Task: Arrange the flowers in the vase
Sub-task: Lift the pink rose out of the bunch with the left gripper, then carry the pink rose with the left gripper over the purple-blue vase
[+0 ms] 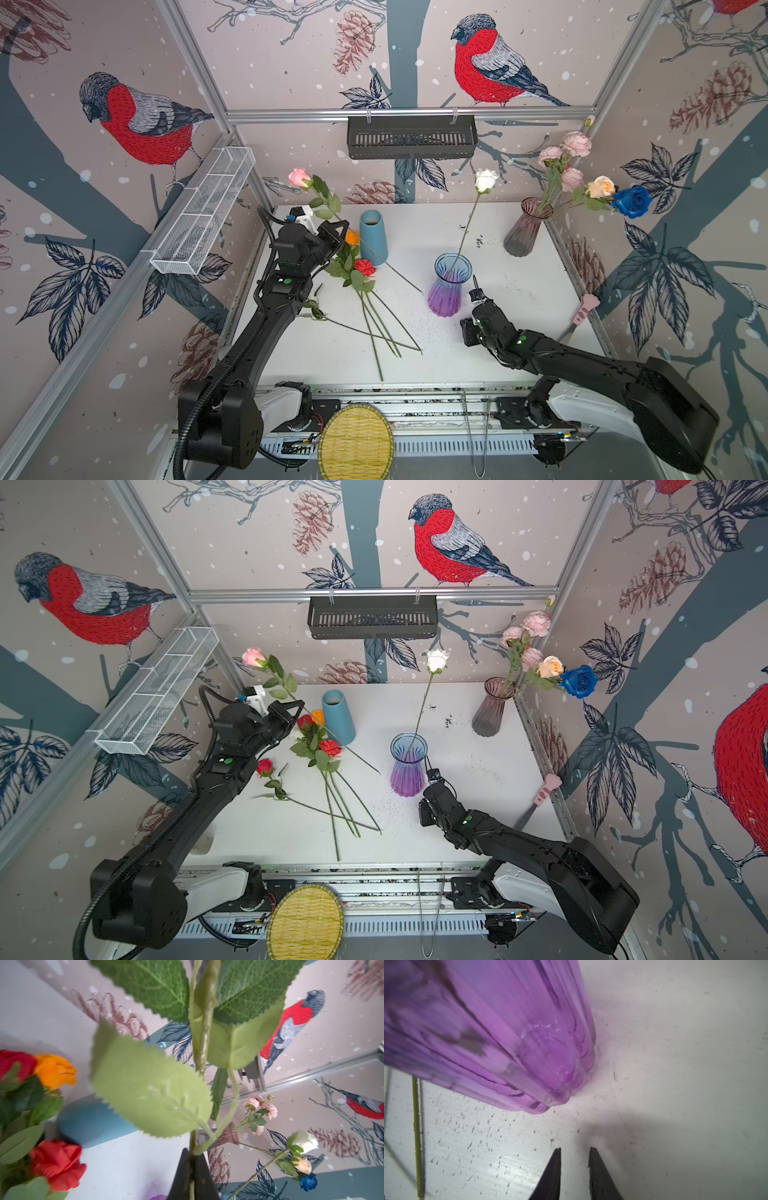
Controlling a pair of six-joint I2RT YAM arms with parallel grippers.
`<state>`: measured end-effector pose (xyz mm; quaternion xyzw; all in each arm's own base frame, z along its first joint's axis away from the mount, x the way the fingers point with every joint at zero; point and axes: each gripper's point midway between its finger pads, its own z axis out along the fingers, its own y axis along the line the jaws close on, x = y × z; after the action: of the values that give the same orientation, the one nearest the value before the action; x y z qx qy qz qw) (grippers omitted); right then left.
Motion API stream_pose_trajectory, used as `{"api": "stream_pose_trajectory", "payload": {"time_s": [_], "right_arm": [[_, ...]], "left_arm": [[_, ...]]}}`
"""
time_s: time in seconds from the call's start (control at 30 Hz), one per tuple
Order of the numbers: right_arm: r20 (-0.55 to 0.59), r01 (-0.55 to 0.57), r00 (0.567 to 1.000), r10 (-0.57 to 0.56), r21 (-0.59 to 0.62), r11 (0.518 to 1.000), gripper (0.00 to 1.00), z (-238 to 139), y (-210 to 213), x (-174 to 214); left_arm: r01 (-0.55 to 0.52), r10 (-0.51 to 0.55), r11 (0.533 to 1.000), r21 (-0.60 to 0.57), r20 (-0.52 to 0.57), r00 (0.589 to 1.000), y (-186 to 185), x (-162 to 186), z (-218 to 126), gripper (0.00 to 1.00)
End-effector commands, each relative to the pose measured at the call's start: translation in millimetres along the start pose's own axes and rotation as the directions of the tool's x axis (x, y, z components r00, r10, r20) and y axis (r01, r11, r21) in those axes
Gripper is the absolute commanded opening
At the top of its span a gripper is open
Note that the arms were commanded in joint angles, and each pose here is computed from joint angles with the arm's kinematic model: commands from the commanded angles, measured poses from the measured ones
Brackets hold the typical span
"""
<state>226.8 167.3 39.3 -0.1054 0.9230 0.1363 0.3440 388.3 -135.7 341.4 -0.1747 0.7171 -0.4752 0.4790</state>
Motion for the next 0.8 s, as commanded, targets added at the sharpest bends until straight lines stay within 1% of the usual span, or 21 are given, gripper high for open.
{"api": "stream_pose_trajectory", "payload": {"time_s": [0.0, 0.07, 0.17, 0.3, 0.4, 0.53, 0.63, 0.7, 0.77], "right_arm": [[0.016, 0.003, 1.0, -0.003, 0.01, 1.0, 0.26, -1, -1, -4], [0.015, 0.003, 1.0, -0.003, 0.008, 1.0, 0.26, -1, 0, -4], [0.015, 0.005, 1.0, -0.005, 0.005, 1.0, 0.26, -1, 0, -4], [0.014, 0.005, 1.0, -0.005, 0.006, 1.0, 0.26, -1, 0, -4], [0.016, 0.005, 1.0, -0.005, 0.004, 1.0, 0.26, -2, 0, -4], [0.015, 0.004, 1.0, -0.004, 0.006, 1.0, 0.26, -1, 0, -4], [0.017, 0.005, 1.0, -0.005, 0.005, 1.0, 0.26, -2, 0, -4], [0.019, 0.004, 1.0, -0.004, 0.005, 1.0, 0.26, -2, 0, -5], [0.019, 0.003, 1.0, -0.004, 0.006, 1.0, 0.26, -2, 0, -5]], "left_arm": [[-0.095, 0.091, 0.993, 0.063, 0.062, 0.994, -38, -13, 5, 0.0], [-0.115, 0.107, 0.986, 0.117, 0.069, 0.992, -61, -13, 9, 0.0], [-0.172, 0.16, 0.97, 0.171, 0.083, 0.984, -98, -14, 12, 0.0], [-0.249, 0.21, 0.935, 0.253, 0.171, 0.963, -147, -17, 1, 0.0], [-0.288, 0.235, 0.913, 0.289, 0.205, 0.95, -171, -16, -1, 0.0], [-0.339, 0.301, 0.896, 0.287, 0.168, 0.939, -187, -2, 10, 0.0], [-0.395, 0.365, 0.877, 0.274, 0.156, 0.918, -194, 14, 17, 0.0], [-0.422, 0.397, 0.869, 0.259, 0.145, 0.906, -194, 25, 22, 0.0], [-0.424, 0.406, 0.867, 0.262, 0.122, 0.906, -192, 35, 30, 0.0]]}}
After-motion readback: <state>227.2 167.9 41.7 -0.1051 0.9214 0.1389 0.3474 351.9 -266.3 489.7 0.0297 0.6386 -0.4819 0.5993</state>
